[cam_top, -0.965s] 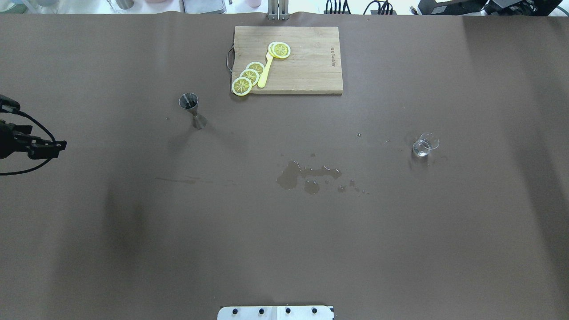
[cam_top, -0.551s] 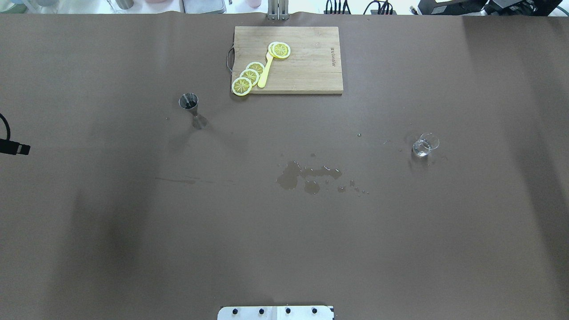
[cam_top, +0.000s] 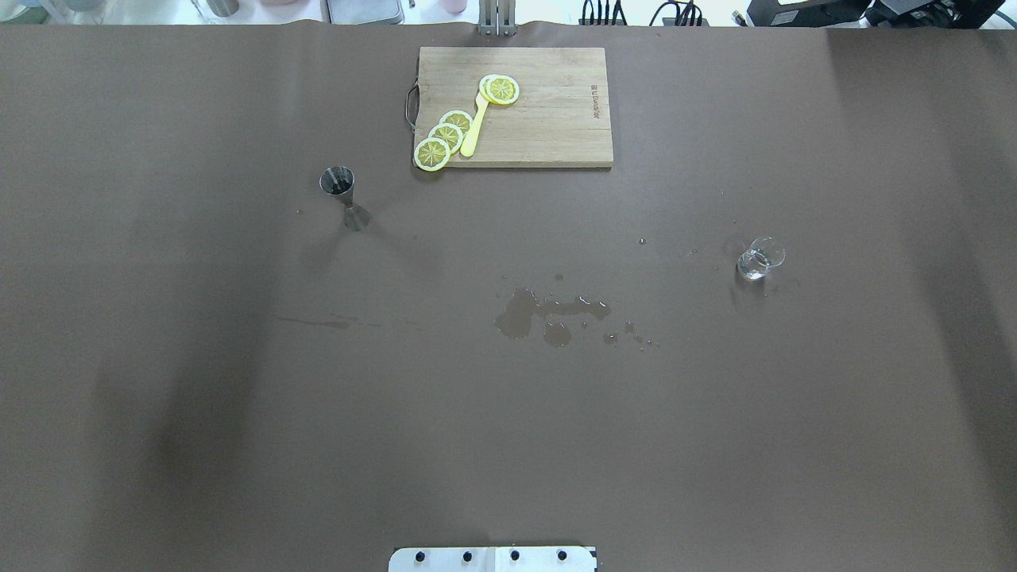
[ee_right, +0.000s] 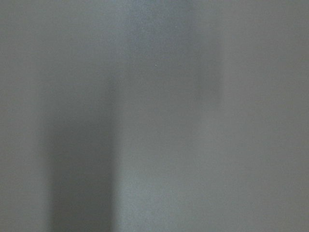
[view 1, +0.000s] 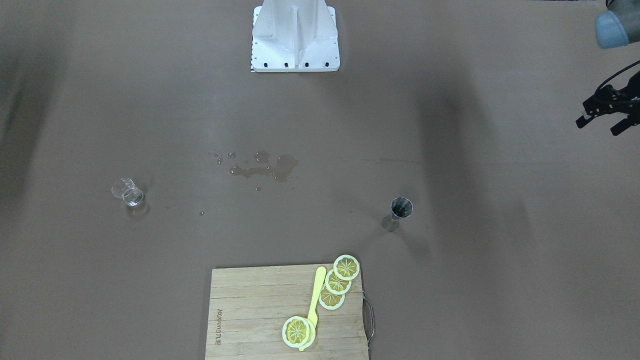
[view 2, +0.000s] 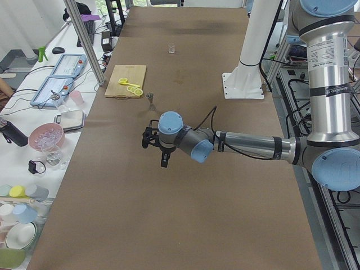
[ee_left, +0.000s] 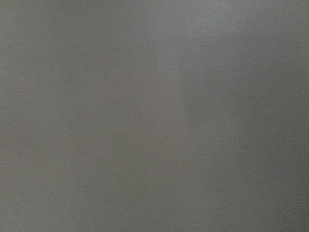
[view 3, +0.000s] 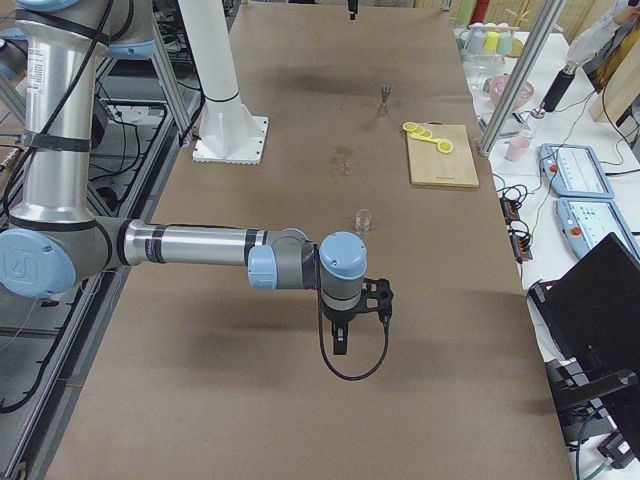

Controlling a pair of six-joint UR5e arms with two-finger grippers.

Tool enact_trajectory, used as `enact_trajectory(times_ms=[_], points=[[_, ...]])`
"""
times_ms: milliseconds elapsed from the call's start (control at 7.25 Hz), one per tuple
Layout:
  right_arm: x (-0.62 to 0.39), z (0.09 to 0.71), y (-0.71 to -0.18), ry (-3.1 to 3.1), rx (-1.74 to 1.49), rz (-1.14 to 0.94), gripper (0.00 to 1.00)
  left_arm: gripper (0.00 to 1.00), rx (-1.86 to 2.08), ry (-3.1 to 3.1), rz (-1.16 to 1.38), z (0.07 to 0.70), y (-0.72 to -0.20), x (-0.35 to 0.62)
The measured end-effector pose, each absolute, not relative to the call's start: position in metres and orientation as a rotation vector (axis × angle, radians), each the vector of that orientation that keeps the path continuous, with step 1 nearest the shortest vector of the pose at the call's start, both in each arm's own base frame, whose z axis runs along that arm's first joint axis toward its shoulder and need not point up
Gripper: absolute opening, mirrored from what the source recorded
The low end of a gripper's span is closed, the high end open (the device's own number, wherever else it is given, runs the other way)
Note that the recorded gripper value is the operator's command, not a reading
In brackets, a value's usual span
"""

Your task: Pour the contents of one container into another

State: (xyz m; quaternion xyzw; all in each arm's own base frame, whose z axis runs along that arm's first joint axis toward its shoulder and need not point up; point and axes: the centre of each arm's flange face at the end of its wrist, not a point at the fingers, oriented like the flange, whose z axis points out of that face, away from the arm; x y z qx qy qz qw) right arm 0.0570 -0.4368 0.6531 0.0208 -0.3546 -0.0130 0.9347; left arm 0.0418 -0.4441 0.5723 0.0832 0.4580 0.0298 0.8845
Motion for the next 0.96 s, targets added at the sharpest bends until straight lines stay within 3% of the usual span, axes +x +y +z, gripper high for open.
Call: enact_trajectory(times_ms=[965], points=[[0.058, 0.654, -0.437, -0.717, 0.043, -0.027, 1.0, 0.98, 0.093, 0.792, 0.169, 0.642, -0.431, -0.079]])
